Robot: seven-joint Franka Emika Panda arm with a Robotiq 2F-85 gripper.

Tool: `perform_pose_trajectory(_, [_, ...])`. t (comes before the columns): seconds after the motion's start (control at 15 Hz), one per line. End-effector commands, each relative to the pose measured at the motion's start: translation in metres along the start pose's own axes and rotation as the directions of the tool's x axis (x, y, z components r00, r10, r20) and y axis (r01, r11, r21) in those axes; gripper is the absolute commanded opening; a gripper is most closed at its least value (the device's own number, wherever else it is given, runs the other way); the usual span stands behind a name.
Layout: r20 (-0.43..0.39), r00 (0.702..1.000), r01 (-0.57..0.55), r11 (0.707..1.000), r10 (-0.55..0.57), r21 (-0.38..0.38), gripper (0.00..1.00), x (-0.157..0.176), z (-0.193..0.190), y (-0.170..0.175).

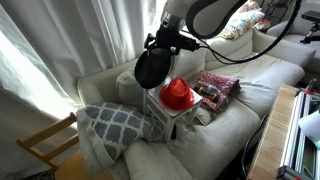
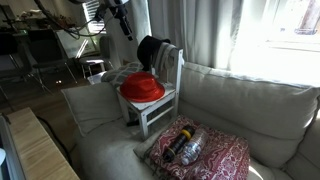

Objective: Put the red hat on the seat of the white chair and then put the black hat on the red hat

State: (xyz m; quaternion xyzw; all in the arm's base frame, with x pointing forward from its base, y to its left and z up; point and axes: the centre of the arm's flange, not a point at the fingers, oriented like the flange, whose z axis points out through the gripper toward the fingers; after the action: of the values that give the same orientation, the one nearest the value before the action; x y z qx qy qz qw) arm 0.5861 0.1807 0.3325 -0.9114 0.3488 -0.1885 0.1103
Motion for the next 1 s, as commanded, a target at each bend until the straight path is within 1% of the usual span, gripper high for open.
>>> perform_pose_trajectory(0.0, [-0.039, 0.999, 0.022, 1.000, -0.022, -0.001, 1.00, 0.003, 0.032, -0.016])
perform_pose_trajectory(0.2, [-0.052, 0.998, 0.036, 0.999, -0.037, -0.018, 1.00, 0.007, 0.046, -0.030])
perform_pose_trajectory(0.4, [-0.087, 0.995, 0.045, 0.998, -0.048, -0.042, 1.00, 0.015, 0.058, -0.040])
perform_pose_trajectory(0.6, [-0.109, 0.993, 0.031, 0.997, -0.039, -0.076, 0.92, 0.024, 0.066, -0.044])
perform_pose_trajectory(0.67, [-0.115, 0.993, 0.030, 0.995, -0.041, -0.090, 0.85, 0.027, 0.070, -0.045])
perform_pose_trajectory(0.73, [-0.121, 0.992, 0.027, 0.994, -0.039, -0.106, 0.75, 0.028, 0.072, -0.047])
perform_pose_trajectory(0.8, [-0.119, 0.992, 0.025, 0.993, -0.039, -0.119, 0.62, 0.030, 0.076, -0.047])
perform_pose_trajectory(0.87, [-0.122, 0.992, 0.024, 0.991, -0.040, -0.133, 0.60, 0.032, 0.078, -0.048])
perform_pose_trajectory(0.93, [-0.123, 0.992, 0.021, 0.989, -0.039, -0.146, 0.53, 0.033, 0.081, -0.049])
